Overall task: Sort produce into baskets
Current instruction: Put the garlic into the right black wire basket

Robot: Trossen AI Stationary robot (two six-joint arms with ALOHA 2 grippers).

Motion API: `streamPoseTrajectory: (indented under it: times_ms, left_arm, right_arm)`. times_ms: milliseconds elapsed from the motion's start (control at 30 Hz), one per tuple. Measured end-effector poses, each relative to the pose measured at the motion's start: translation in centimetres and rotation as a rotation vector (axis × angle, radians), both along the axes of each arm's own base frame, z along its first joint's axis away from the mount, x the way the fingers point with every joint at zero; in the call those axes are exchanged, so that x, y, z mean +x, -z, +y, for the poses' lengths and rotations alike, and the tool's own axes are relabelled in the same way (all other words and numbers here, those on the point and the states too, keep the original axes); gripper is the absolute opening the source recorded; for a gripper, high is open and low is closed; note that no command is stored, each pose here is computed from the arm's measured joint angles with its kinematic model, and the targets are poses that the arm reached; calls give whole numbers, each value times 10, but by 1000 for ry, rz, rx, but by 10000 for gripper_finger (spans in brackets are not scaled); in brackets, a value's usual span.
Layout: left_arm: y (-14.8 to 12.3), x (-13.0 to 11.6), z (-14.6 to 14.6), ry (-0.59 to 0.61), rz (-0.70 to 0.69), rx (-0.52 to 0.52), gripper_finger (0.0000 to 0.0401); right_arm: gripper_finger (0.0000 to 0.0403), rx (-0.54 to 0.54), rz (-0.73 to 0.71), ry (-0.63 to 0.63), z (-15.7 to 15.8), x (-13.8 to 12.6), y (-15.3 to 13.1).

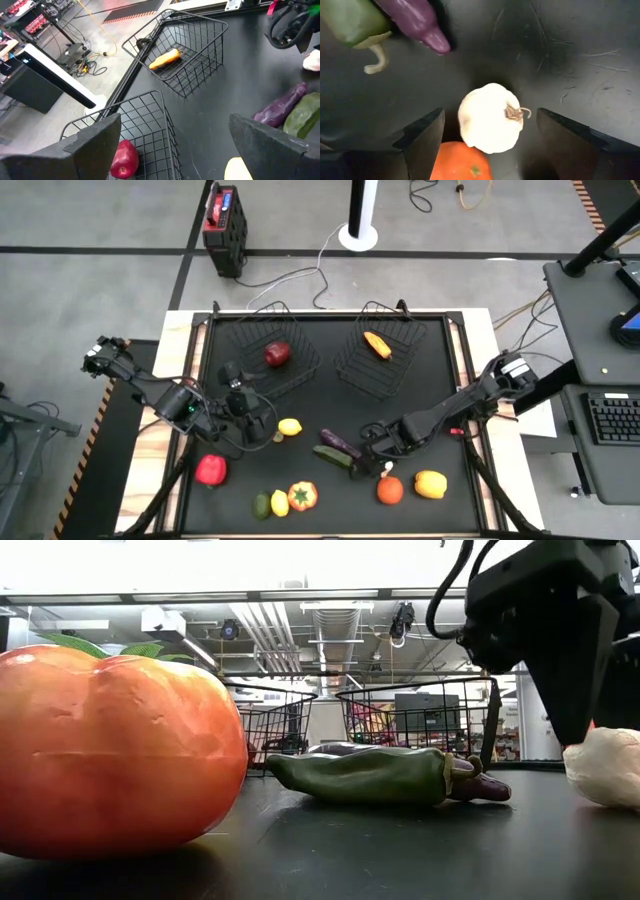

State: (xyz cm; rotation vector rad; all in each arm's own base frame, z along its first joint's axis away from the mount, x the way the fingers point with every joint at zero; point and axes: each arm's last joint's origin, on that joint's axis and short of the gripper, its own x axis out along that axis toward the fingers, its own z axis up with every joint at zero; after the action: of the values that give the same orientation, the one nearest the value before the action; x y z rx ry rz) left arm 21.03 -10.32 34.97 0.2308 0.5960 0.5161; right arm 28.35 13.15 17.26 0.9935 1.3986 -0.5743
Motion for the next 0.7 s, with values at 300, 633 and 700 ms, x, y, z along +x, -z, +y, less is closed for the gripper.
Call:
streamPoseTrajectory:
  times_ms: [300,633,700]
  left_arm:
    - [0,0,0,-2,-1,-2,350]
    - [0,0,0,-2,-1,-2,350]
    - [0,0,0,-2,-1,-2,350]
  right_arm:
    - [293,-13,25,0,1,2,7]
    - [244,-23,28,-1,0,2,9]
    - [233,-24,27,0,0,2,9]
